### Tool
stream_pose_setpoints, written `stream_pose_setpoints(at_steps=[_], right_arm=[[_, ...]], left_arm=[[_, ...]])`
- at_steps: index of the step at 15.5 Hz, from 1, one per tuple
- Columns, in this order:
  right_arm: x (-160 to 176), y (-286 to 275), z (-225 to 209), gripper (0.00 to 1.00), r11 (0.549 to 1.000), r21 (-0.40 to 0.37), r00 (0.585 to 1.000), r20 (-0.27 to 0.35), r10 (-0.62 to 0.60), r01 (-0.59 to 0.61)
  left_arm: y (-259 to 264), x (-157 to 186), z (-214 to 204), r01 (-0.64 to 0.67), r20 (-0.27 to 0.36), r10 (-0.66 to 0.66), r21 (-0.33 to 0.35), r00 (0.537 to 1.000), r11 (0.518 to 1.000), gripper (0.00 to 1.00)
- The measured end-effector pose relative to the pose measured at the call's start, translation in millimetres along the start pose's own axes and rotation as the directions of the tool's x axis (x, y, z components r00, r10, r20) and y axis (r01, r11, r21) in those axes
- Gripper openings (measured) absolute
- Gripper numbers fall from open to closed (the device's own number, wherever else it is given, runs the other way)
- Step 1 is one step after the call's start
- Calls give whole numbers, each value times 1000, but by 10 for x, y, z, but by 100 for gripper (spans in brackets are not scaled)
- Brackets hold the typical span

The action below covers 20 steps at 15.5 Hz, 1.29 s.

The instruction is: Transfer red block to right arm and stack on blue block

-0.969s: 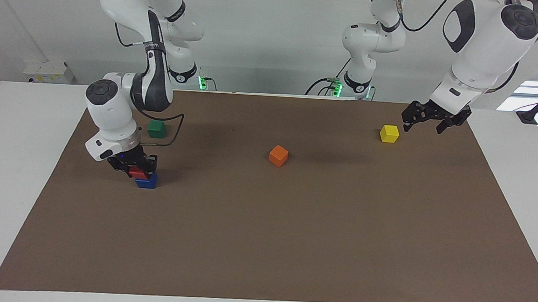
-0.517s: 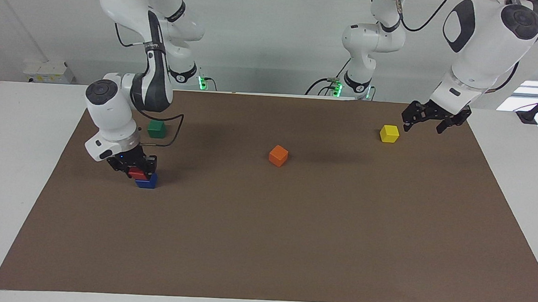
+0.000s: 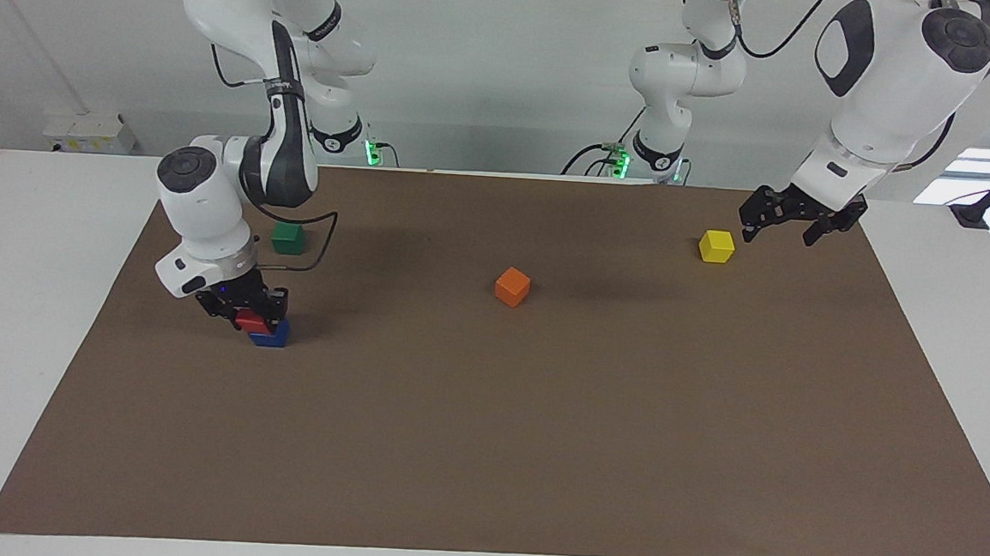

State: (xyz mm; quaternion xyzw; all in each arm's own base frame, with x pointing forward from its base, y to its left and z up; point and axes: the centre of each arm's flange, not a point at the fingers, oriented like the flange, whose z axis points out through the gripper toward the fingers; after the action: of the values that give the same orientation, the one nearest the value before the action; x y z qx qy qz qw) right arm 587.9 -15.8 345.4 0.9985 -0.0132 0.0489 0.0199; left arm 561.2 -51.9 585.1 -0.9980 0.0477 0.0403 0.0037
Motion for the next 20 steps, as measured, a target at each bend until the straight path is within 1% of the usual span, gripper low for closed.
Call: stream_pose_setpoints(at_steps=[4, 6, 7, 9, 10, 11, 16, 18, 20], right_arm=[[0, 0, 1, 58, 1000, 0, 1000, 0, 0, 0], [-12, -3, 53, 60, 1000, 0, 1000, 10, 0, 0], [-17, -4, 88, 67, 1000, 1, 1000, 16, -1, 1], [-22, -6, 132, 83, 1000, 1, 1000, 24, -1, 1], [-22, -6, 140, 98, 1000, 1, 1000, 25, -1, 1], [-22, -7, 139, 100, 1000, 1, 1000, 25, -1, 1], [-6, -5, 112, 100, 1000, 1, 1000, 29, -1, 1], [57, -4, -21, 100, 1000, -2, 998, 56, 0, 0], [153, -13, -286, 100, 1000, -4, 997, 73, 1, 0]], left_arm=[[0, 0, 0, 0, 0, 0, 0, 1000, 1000, 100], [0, 0, 0, 0, 0, 0, 0, 1000, 1000, 100], [0, 0, 0, 0, 0, 0, 0, 1000, 1000, 100], [0, 0, 0, 0, 0, 0, 0, 1000, 1000, 100], [0, 0, 0, 0, 0, 0, 0, 1000, 1000, 100], [0, 0, 0, 0, 0, 0, 0, 1000, 1000, 100], [0, 0, 0, 0, 0, 0, 0, 1000, 1000, 100], [0, 0, 0, 0, 0, 0, 0, 1000, 1000, 100], [0, 0, 0, 0, 0, 0, 0, 1000, 1000, 100]])
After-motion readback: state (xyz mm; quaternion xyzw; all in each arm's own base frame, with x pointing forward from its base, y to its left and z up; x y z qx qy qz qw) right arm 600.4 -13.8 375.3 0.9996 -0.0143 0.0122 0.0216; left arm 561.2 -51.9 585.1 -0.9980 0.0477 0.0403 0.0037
